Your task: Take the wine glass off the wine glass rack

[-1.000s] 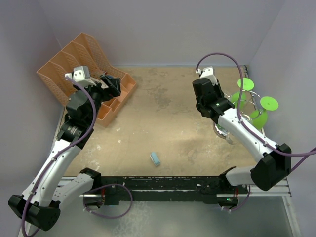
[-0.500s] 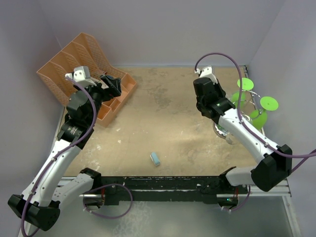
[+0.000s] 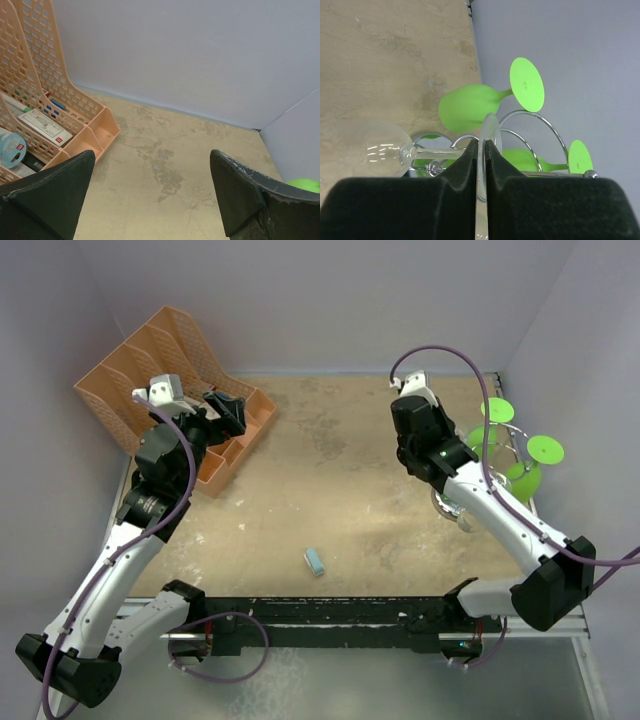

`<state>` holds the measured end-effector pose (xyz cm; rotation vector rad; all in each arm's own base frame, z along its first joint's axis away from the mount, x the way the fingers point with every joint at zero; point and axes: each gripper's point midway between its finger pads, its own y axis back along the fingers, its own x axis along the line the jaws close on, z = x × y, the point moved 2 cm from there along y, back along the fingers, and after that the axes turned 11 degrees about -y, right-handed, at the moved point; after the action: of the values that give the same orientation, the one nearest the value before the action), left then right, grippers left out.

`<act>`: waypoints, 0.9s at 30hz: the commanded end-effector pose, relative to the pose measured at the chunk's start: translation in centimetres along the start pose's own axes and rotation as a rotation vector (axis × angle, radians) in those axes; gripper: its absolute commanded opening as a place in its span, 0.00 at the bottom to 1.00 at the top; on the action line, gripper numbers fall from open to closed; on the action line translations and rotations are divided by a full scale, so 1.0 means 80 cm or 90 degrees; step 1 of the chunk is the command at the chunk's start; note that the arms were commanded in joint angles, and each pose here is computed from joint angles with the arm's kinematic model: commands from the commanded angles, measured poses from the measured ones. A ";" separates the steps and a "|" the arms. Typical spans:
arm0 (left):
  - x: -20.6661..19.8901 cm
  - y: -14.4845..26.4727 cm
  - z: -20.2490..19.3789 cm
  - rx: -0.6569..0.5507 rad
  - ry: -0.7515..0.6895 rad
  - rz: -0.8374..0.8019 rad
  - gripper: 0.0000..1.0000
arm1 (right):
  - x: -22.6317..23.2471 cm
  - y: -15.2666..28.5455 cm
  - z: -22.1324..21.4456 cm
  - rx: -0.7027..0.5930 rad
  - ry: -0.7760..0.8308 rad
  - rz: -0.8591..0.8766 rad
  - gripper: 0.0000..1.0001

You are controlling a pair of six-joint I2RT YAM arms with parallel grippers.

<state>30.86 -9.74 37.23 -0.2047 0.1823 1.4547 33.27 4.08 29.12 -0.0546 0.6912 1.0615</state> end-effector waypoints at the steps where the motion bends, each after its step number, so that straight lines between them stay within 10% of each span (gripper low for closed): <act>1: -0.006 0.002 0.024 -0.036 0.005 -0.010 0.94 | -0.028 0.018 0.042 -0.055 -0.073 -0.005 0.00; 13: -0.006 -0.002 0.021 -0.025 0.001 -0.007 0.94 | -0.009 0.037 0.078 -0.116 -0.134 0.136 0.00; 27: 0.003 -0.016 0.003 0.027 0.062 0.036 0.95 | 0.017 0.142 0.161 -0.270 -0.608 0.533 0.00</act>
<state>32.10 -9.47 35.28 -0.1425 0.2539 1.5014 31.84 11.55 37.86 0.2018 -0.0268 1.6216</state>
